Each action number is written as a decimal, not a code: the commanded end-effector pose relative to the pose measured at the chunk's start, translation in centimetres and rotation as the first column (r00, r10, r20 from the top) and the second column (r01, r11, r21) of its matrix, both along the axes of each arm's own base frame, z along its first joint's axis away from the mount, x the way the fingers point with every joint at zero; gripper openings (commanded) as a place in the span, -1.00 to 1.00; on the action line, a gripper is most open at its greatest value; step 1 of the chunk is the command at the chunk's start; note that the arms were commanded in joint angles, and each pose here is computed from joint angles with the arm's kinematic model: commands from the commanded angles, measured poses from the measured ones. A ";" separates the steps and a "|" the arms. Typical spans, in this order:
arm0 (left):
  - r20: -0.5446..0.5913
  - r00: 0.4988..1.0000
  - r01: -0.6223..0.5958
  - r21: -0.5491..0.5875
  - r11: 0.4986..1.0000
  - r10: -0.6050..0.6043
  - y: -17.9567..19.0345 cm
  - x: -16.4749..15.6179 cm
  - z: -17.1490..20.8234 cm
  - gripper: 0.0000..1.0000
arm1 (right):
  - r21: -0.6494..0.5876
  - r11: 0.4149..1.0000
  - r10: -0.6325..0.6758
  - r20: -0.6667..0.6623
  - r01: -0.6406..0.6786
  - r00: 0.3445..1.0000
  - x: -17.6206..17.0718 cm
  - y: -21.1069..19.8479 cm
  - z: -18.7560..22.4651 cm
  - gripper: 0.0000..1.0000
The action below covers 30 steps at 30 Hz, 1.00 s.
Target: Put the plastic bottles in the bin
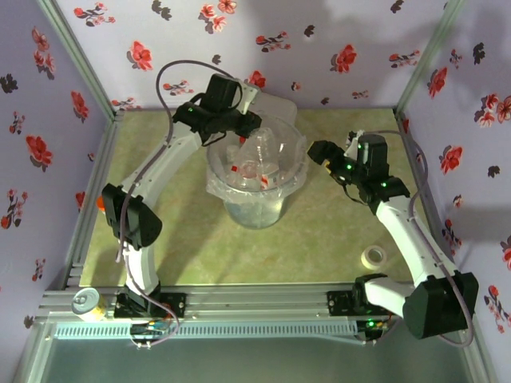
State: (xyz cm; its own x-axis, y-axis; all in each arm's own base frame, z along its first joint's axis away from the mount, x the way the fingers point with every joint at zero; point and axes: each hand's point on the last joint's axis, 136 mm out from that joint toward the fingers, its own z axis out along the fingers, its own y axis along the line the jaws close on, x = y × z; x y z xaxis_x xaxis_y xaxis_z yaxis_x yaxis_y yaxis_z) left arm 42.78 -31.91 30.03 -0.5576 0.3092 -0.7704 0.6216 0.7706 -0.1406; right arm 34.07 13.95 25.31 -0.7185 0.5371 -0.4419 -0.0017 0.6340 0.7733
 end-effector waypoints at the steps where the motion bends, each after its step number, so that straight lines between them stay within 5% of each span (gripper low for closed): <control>1: 0.019 1.000 -0.003 -0.029 1.000 0.003 -0.2 -0.2 2.2 -0.19 | 0.019 1.000 0.007 0.017 -0.007 1.000 -0.1 0.1 0.4 0.80; 12: 0.242 0.963 -0.095 -0.093 0.991 0.115 4.9 -1.9 13.2 0.46 | -0.082 0.996 -0.015 0.192 0.031 0.981 0.2 -1.0 6.6 0.79; 20: 0.084 0.932 -0.354 -0.003 0.935 0.353 14.7 -3.9 6.7 0.57 | -0.336 0.939 0.201 0.359 -0.074 0.911 -2.4 4.1 11.2 0.65; 25: 0.032 0.868 -0.496 0.088 0.864 0.495 20.0 -6.8 3.2 0.62 | -0.554 0.796 0.484 0.345 -0.242 0.804 -4.9 10.4 10.9 0.55; 30: 0.003 0.817 -0.574 0.101 0.812 0.577 23.2 -9.4 1.7 0.64 | -0.634 0.692 0.598 0.235 -0.346 0.766 -4.8 14.3 8.1 0.52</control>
